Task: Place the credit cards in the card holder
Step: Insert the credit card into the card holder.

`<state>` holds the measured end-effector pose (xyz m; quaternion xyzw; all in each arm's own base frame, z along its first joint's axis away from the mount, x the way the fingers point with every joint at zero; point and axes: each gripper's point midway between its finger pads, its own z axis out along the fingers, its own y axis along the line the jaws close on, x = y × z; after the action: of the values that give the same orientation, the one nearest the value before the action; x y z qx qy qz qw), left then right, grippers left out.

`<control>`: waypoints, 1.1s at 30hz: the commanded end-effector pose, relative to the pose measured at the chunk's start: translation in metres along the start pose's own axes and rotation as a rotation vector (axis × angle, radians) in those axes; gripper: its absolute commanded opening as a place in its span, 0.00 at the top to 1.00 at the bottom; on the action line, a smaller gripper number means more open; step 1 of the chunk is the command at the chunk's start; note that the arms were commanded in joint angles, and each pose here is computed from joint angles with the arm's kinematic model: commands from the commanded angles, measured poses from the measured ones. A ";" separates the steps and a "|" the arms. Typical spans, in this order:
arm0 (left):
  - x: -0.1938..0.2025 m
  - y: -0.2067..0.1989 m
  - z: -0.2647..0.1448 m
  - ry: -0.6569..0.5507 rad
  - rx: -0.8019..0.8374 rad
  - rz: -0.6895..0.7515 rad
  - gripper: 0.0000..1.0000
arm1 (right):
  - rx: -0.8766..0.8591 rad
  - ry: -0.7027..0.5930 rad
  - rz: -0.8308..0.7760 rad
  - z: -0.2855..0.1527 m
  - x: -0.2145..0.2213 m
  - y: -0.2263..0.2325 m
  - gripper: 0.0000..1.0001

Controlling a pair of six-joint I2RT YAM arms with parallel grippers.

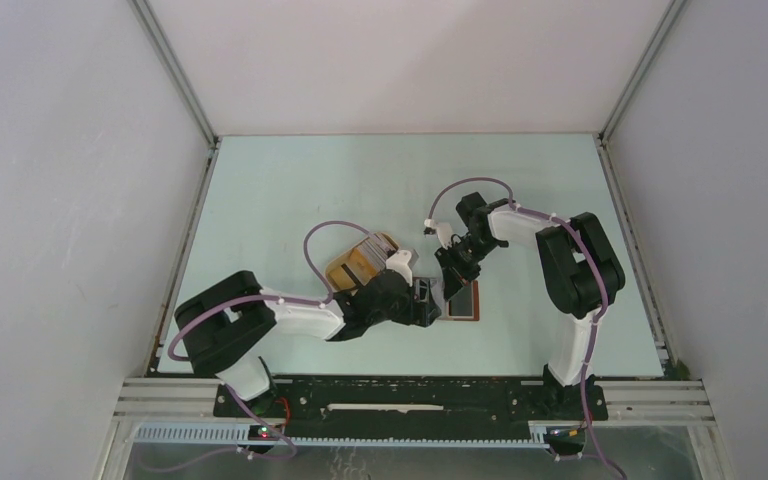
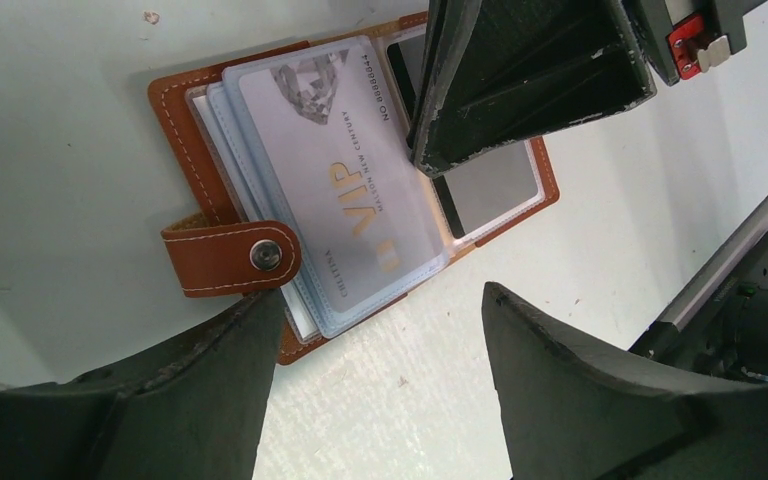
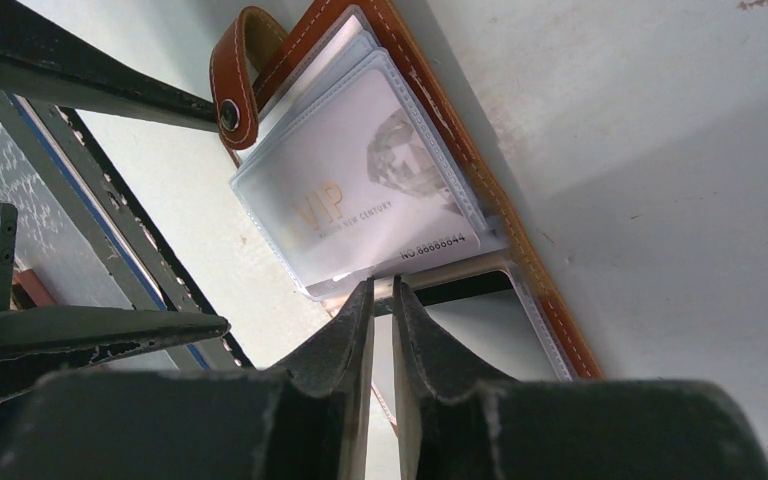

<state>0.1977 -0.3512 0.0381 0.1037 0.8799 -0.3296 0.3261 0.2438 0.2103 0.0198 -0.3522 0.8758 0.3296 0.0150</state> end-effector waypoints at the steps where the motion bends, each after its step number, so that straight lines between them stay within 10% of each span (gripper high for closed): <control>1: -0.018 -0.012 0.003 -0.047 0.015 -0.014 0.23 | 0.027 0.005 -0.008 -0.001 -0.004 -0.007 0.80; 33: -0.018 -0.016 0.003 -0.051 0.055 -0.041 0.27 | 0.026 0.011 -0.015 0.000 -0.005 -0.006 0.80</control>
<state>0.1995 -0.3553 0.0467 0.0951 0.8730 -0.3461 0.3302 0.2443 0.2102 0.0200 -0.3535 0.8766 0.3264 0.0141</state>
